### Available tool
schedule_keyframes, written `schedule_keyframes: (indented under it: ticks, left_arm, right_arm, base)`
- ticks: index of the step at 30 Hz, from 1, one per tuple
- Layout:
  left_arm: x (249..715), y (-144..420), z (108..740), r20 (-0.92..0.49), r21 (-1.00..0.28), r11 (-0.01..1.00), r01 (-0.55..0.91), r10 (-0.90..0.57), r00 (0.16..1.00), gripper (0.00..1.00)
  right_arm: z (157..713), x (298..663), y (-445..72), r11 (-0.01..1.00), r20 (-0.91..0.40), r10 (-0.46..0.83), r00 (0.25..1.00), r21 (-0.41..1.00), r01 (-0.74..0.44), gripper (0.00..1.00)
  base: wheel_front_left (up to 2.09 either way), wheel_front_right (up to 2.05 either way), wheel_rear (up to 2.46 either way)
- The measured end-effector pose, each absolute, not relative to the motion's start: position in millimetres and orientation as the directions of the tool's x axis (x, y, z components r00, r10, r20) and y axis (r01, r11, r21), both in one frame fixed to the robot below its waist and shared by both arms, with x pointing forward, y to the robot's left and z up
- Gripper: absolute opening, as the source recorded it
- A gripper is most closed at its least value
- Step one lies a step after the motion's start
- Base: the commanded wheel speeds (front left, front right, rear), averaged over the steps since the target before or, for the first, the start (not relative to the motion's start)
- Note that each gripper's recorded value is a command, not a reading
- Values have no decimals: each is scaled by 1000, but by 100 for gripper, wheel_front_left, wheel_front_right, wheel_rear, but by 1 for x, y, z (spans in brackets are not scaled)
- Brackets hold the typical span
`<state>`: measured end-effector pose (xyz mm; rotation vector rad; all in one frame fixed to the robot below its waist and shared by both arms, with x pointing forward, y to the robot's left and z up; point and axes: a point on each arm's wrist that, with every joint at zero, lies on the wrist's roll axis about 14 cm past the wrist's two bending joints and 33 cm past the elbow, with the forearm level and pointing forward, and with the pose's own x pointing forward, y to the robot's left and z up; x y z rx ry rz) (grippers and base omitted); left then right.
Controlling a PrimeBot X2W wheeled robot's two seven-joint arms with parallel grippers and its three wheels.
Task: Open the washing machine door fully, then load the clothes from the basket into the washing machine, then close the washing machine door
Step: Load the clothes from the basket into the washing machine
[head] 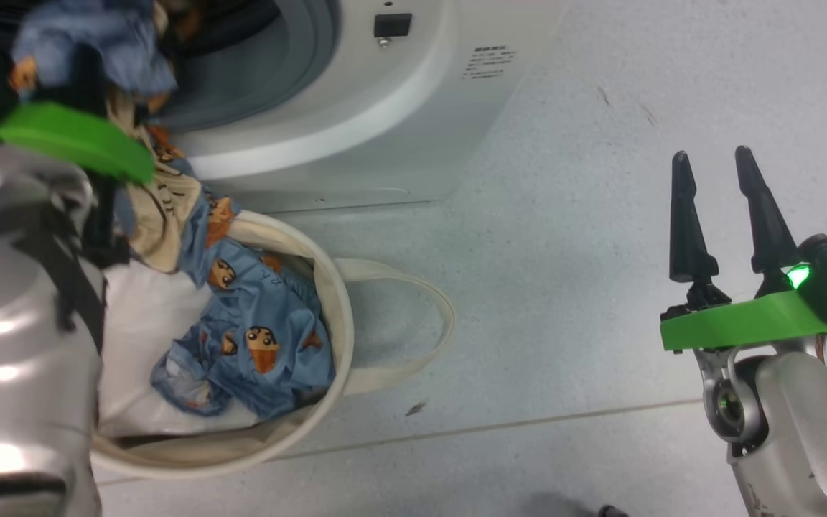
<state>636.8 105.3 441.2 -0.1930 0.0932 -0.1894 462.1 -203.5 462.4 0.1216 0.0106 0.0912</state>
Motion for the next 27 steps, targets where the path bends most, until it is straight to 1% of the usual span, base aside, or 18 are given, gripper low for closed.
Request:
schedule_keyframes:
  ticks: [6,9,11,14,16,19,21,24,25,26,27]
  left_arm:
    - [665,97,440,-73,-157,969,193,-206,976,0]
    - [677,95,439,-58,-164,968,189,-201,978,0]
    - [690,97,453,1,-189,966,176,-179,984,0]
    - [708,104,488,133,-220,961,167,-140,981,0]
    - [713,106,495,170,-227,960,166,-129,977,0]
    - [714,105,481,145,-225,962,158,-127,981,0]
    - [713,102,465,99,-207,966,156,-138,985,0]
    - [707,94,431,-9,-195,968,159,-164,986,0]
    - [707,94,431,-9,-195,968,159,-164,986,0]
    - [705,92,421,-46,-196,968,159,-171,984,64]
    - [702,88,409,-94,-184,969,164,-184,979,96]
  right_arm:
    - [453,461,-215,993,-30,67,997,101,-64,100]
    - [448,461,-221,994,-41,53,998,94,-49,100]
    - [444,462,-224,995,-50,45,998,87,-41,100]
    - [434,464,-226,996,-70,39,997,79,-33,100]
    - [428,464,-226,996,-85,35,996,79,-28,100]
    - [424,465,-226,996,-90,31,995,81,-24,100]
    - [424,464,-226,996,-93,29,995,81,-21,100]
    - [425,464,-227,997,-92,26,995,76,-19,100]
    - [425,464,-227,997,-92,26,995,76,-19,100]
    - [425,463,-227,997,-91,25,996,75,-18,100]
    - [426,463,-227,997,-90,25,996,75,-18,100]
  base:
    - [0,0,0]
    - [0,0,0]
    - [0,0,0]
    - [0,0,0]
    - [0,0,0]
    - [0,0,0]
    - [0,0,0]
    - [0,0,0]
    - [0,0,0]
    - [0,0,0]
    - [0,0,0]
